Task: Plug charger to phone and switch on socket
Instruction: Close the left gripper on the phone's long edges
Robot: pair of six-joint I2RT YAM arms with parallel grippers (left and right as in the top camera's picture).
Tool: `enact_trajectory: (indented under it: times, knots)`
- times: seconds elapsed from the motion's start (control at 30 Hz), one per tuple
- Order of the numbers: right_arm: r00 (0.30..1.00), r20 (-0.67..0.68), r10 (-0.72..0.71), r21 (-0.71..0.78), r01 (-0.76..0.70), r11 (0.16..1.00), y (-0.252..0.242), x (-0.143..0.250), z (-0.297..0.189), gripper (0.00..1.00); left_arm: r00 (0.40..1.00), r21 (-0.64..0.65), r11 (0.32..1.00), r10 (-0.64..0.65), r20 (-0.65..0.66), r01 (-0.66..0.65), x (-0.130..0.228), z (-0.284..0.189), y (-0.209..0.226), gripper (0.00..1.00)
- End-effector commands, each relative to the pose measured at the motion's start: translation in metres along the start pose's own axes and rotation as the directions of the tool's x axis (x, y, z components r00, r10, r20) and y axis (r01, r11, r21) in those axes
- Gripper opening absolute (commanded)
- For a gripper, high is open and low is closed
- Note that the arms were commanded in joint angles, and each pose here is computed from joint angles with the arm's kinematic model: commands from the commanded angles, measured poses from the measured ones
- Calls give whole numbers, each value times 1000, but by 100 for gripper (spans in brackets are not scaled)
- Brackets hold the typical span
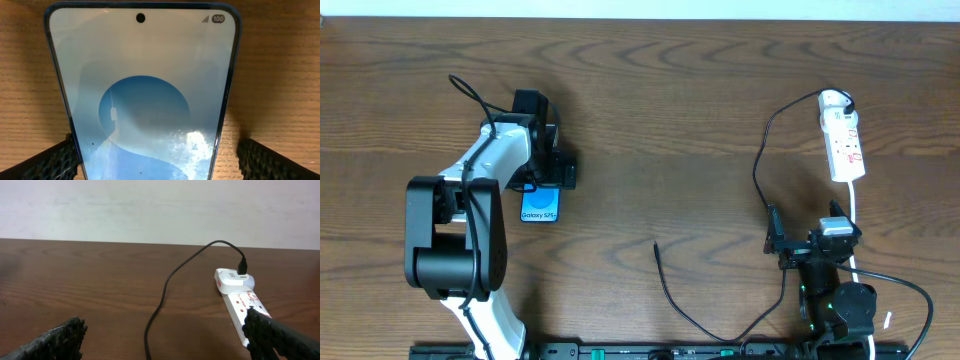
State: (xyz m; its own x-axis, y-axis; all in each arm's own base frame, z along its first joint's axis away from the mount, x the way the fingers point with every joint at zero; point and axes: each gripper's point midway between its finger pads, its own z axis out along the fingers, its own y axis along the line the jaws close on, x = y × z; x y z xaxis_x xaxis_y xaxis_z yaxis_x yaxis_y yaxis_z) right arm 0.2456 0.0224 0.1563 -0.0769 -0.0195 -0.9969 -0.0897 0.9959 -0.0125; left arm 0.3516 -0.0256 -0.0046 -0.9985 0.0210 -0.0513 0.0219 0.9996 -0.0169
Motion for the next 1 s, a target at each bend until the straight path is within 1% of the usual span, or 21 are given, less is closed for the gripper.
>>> enact_trajectory:
  times: [0.0, 0.7, 0.97]
  knots:
    - [1000, 1, -12, -11, 12, 1000, 2, 0, 0, 99, 996, -1, 1000, 16, -84, -16, 23, 20, -2, 100]
    - [1000, 1, -12, -11, 12, 1000, 2, 0, 0, 99, 995, -3, 1000, 13, -99, -13, 31, 25, -1, 99]
    - [1000, 1, -12, -11, 12, 1000, 2, 0, 0, 99, 996, -2, 1000, 13, -88, -13, 28, 25, -1, 100]
